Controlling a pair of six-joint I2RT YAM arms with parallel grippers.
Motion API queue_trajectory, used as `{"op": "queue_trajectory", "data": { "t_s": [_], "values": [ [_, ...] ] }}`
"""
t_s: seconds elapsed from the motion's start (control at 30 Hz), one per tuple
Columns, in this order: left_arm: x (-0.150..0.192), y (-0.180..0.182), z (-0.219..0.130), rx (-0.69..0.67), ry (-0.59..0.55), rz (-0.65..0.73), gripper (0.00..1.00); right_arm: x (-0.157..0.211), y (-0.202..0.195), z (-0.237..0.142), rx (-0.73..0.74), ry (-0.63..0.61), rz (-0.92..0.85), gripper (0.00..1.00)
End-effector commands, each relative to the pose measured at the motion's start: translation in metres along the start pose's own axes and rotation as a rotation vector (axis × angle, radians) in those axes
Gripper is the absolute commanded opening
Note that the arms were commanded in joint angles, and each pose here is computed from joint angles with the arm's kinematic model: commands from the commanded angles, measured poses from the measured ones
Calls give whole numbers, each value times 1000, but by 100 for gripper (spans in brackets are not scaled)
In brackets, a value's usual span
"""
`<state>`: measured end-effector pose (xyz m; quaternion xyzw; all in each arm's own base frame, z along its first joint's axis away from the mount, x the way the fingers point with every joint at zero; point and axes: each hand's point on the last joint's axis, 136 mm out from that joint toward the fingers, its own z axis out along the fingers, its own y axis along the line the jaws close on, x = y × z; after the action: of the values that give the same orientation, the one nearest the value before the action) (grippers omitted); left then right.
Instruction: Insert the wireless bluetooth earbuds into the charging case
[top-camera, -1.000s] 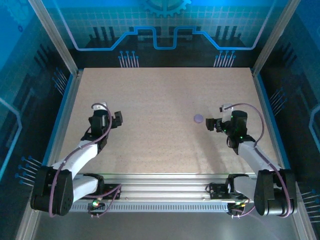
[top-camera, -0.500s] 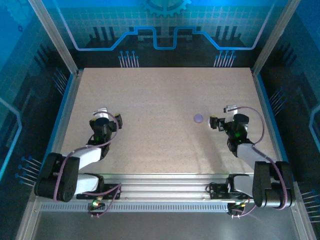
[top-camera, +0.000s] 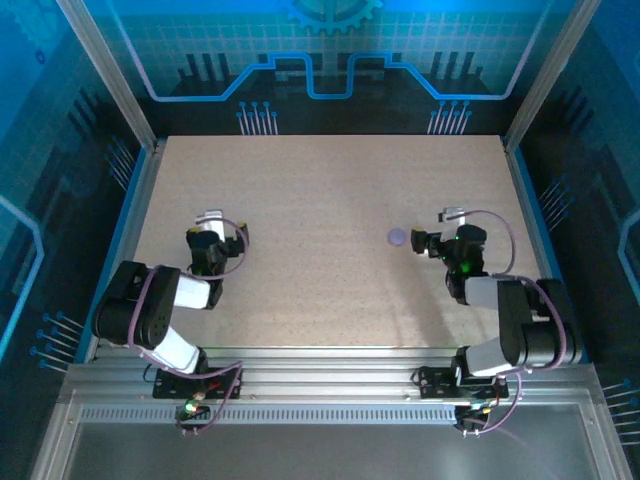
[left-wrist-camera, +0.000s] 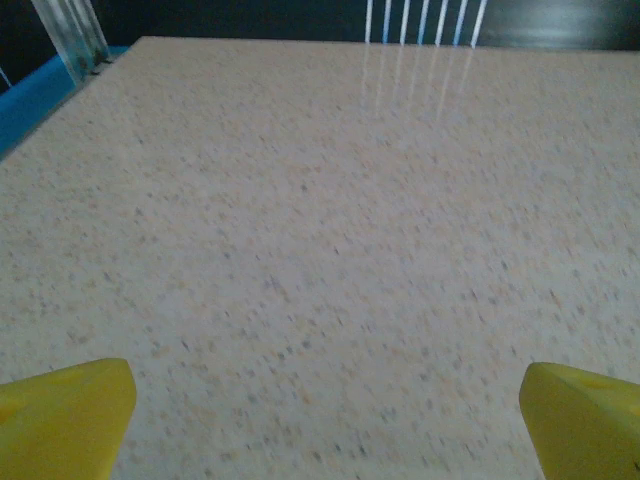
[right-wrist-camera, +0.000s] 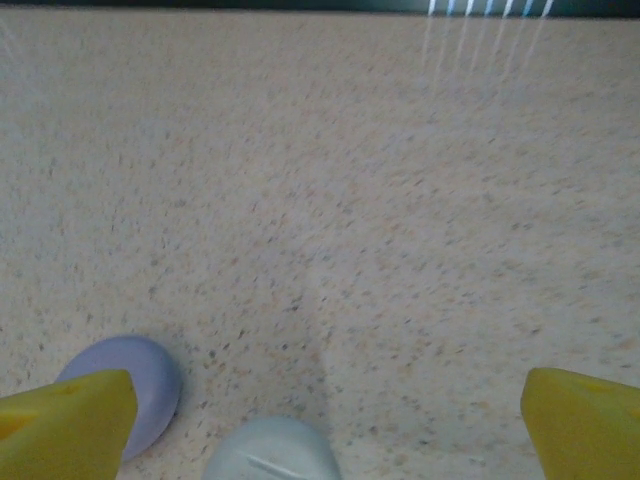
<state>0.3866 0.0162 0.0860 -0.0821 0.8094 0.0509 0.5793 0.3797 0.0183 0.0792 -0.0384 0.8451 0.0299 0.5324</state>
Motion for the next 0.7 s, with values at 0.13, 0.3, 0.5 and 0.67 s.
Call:
{"op": "queue_trajectory", "data": {
  "t_s": [0.13, 0.3, 0.5, 0.67],
  "values": [
    [-14, 4, 3, 21, -27, -53, 99, -21, 15, 10, -7, -48, -91, 100],
    [-14, 3, 3, 28, -28, -50, 99, -21, 13, 12, -20, -37, -73, 100],
    [-13, 2, 3, 31, -24, -48, 99, -21, 13, 11, -21, -37, -72, 100],
    [-14, 2, 3, 31, -25, -46, 99, -21, 13, 11, -22, -38, -73, 100]
  ]
}}
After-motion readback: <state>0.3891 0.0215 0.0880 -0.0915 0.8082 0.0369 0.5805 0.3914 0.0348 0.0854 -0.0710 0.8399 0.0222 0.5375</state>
